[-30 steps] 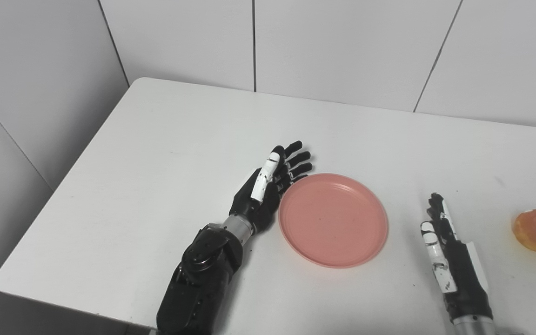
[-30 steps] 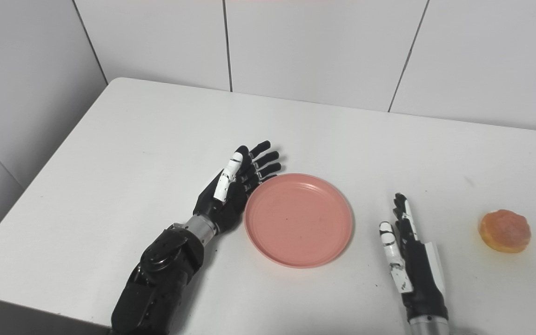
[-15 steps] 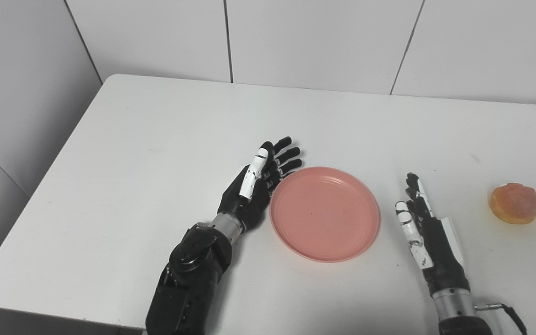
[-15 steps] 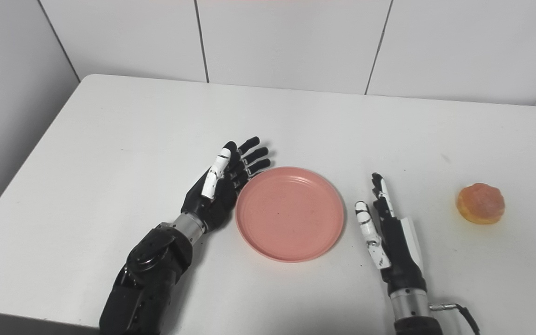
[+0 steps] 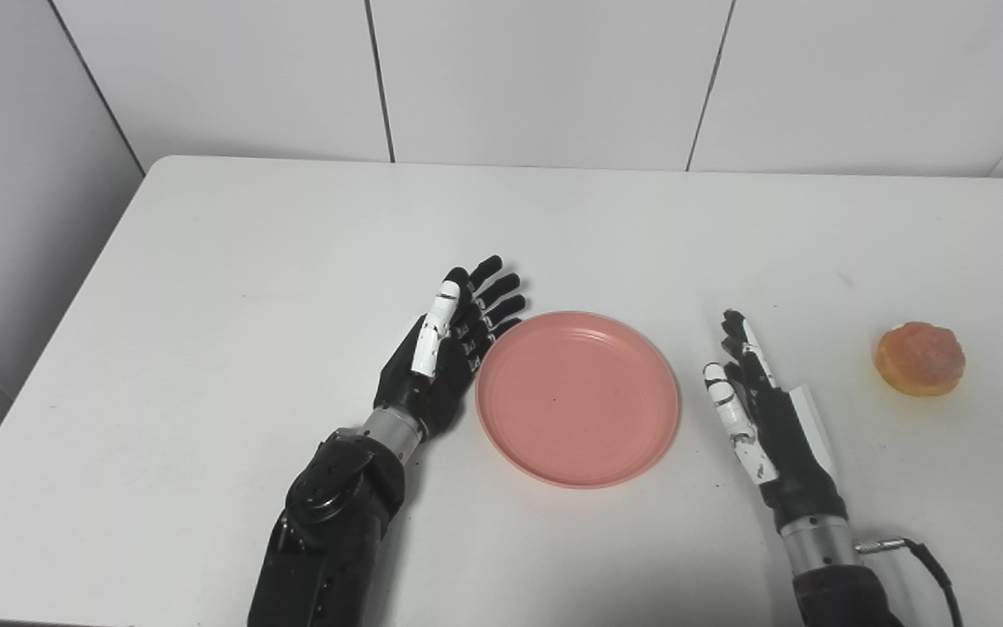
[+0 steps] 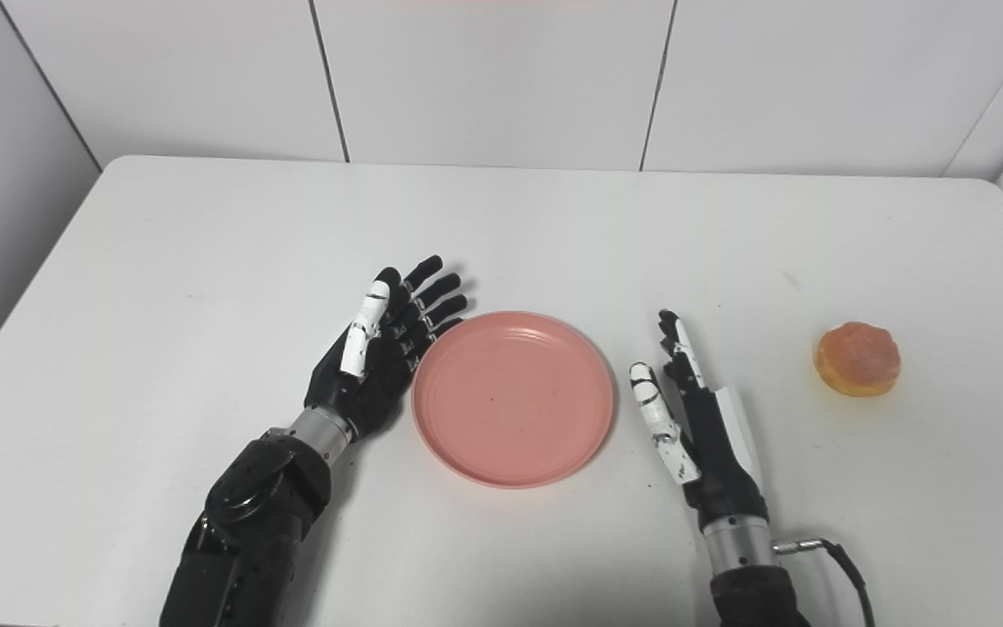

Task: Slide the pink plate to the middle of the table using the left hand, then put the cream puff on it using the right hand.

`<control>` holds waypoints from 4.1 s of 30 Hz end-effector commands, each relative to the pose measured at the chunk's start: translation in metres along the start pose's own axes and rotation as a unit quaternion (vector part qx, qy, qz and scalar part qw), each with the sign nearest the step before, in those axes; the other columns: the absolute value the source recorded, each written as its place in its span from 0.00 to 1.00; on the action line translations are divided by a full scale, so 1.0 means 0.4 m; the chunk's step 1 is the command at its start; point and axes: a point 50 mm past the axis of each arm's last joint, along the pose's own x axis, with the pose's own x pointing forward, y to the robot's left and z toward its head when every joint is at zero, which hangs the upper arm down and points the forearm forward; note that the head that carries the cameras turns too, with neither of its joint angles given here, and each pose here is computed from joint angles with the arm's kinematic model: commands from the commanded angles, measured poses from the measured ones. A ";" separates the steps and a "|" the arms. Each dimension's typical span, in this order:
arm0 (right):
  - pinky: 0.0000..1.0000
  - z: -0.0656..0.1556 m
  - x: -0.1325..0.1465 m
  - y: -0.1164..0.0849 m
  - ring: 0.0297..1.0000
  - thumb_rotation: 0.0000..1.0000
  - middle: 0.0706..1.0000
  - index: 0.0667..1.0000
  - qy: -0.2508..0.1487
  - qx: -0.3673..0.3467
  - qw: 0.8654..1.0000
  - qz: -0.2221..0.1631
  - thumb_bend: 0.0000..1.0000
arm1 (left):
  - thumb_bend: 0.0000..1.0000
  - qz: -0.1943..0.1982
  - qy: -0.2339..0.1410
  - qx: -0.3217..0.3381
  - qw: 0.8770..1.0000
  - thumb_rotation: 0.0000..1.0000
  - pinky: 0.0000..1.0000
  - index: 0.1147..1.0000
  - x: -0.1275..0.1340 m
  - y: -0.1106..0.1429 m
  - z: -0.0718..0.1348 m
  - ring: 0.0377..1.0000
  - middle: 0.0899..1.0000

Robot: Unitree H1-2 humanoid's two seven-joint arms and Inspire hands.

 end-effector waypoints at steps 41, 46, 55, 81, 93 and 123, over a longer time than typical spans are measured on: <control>0.78 0.217 0.139 -0.241 0.88 0.74 0.94 0.95 -0.109 -0.264 0.931 -0.228 0.81 | 0.43 -0.001 0.002 -0.037 0.999 1.00 0.93 0.93 -0.018 0.227 -0.022 0.91 0.92; 0.72 0.204 0.144 -0.265 0.87 0.68 0.95 0.96 -0.079 -0.294 0.922 -0.239 0.86 | 0.42 0.003 0.004 -0.035 0.999 1.00 0.92 0.93 -0.019 0.240 -0.009 0.92 0.92; 0.64 0.167 0.152 -0.295 0.84 0.67 0.95 0.97 -0.017 -0.319 0.912 -0.258 0.93 | 0.42 0.014 0.009 -0.030 0.999 1.00 0.92 0.92 -0.018 0.255 0.003 0.90 0.91; 0.76 0.060 0.134 -0.396 0.90 0.74 0.96 1.00 0.110 -0.347 0.888 -0.282 1.00 | 0.42 0.019 0.016 -0.028 0.999 1.00 0.92 0.91 -0.024 0.259 0.016 0.90 0.91; 0.84 0.024 0.136 -0.407 0.94 0.74 0.97 1.00 0.153 -0.352 0.891 -0.241 1.00 | 0.42 0.014 0.018 -0.022 0.999 1.00 0.92 0.93 -0.025 0.258 0.022 0.91 0.92; 0.77 -0.001 0.158 -0.368 0.92 0.62 0.97 1.00 0.199 -0.334 0.903 -0.183 1.00 | 0.43 0.011 0.017 -0.024 1.000 1.00 0.90 0.91 -0.027 0.249 0.033 0.89 0.91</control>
